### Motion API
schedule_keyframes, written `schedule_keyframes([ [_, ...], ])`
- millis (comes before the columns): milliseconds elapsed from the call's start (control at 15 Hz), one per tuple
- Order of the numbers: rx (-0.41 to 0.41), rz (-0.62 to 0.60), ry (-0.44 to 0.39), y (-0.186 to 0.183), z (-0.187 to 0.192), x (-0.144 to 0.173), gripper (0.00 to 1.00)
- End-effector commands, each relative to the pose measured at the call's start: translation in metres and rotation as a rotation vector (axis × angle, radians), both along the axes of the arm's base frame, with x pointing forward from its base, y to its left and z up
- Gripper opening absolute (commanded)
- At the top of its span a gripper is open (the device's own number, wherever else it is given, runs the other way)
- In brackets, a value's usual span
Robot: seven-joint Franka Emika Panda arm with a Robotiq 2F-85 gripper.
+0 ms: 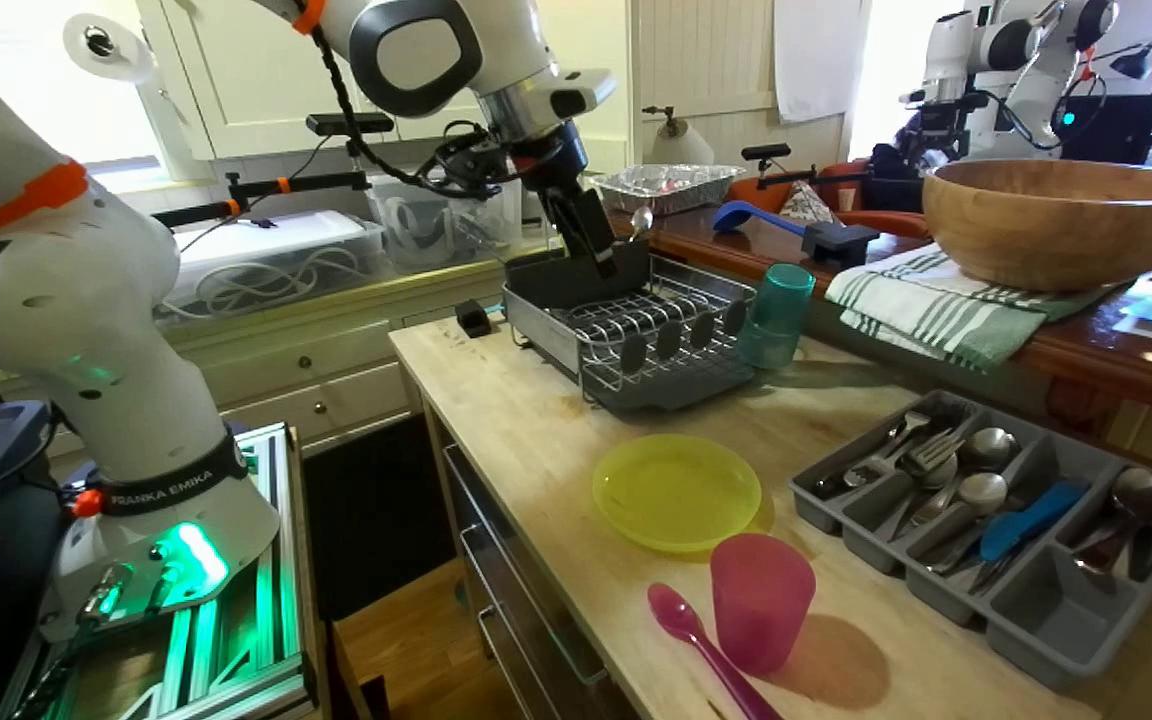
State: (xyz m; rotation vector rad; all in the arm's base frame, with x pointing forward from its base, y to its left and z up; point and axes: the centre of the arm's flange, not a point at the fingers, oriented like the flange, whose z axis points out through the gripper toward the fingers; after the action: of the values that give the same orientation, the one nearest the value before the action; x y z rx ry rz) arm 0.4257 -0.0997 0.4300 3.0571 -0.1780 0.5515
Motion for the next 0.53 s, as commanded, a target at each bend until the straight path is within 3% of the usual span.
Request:
schedule_keyframes([
  [0,0.014,-0.122,-0.001,-0.028,-0.017,-0.038,1.00],
  [267,0.041,-0.133,-0.052,-0.049,-0.026,-0.065,1.00],
  [333,0.041,-0.135,-0.012,-0.049,-0.023,-0.042,1.00],
  [467,0.044,-0.141,-0.027,-0.053,-0.024,-0.050,1.00],
])
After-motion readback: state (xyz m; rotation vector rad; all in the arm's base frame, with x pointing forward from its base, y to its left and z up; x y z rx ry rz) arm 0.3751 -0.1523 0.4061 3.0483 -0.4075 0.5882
